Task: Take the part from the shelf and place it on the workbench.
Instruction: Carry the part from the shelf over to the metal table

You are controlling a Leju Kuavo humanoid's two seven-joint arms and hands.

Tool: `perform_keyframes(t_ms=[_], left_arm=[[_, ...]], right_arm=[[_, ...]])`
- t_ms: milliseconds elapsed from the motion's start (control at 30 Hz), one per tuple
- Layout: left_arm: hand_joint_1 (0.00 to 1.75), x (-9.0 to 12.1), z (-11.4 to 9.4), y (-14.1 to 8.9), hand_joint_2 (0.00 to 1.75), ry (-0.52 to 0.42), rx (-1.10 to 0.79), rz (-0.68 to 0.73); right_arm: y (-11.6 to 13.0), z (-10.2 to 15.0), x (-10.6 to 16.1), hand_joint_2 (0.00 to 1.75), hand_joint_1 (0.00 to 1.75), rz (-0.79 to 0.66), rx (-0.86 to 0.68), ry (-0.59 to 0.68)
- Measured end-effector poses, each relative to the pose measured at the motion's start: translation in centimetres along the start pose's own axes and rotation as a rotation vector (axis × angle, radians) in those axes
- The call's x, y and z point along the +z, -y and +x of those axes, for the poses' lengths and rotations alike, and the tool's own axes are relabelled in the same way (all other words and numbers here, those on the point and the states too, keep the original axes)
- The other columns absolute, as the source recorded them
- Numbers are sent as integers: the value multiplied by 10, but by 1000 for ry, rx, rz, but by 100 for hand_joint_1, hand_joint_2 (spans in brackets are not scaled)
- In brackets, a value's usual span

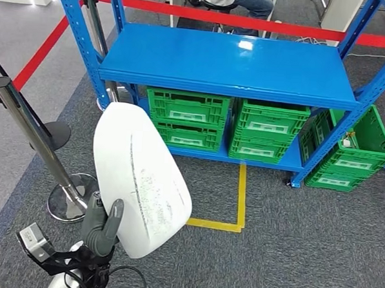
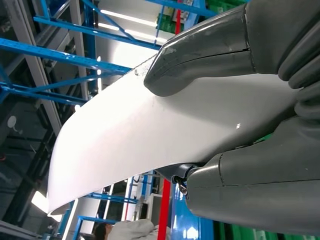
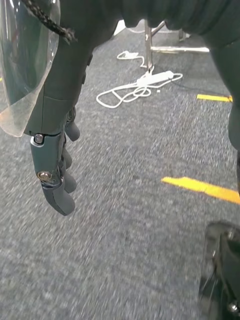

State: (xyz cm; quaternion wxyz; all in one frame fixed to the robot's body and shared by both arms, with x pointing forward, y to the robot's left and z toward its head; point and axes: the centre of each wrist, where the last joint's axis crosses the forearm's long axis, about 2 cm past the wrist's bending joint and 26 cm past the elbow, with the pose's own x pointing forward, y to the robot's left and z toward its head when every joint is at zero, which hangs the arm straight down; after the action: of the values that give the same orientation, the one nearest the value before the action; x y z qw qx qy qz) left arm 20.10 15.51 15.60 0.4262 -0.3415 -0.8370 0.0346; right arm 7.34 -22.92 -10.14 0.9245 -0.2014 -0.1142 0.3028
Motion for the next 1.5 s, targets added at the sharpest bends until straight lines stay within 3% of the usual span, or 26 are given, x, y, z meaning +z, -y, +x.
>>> perform_keyframes(t_ms=[1233,1500], left_arm=[[175,6,-1,2,175,-4,-2,50],[175,4,-2,-1,175,-52,-204,231]], right_arm=[[-3,-5,1,175,0,-10,0,19],[-8,-8,3,175,0,15,-11,32]])
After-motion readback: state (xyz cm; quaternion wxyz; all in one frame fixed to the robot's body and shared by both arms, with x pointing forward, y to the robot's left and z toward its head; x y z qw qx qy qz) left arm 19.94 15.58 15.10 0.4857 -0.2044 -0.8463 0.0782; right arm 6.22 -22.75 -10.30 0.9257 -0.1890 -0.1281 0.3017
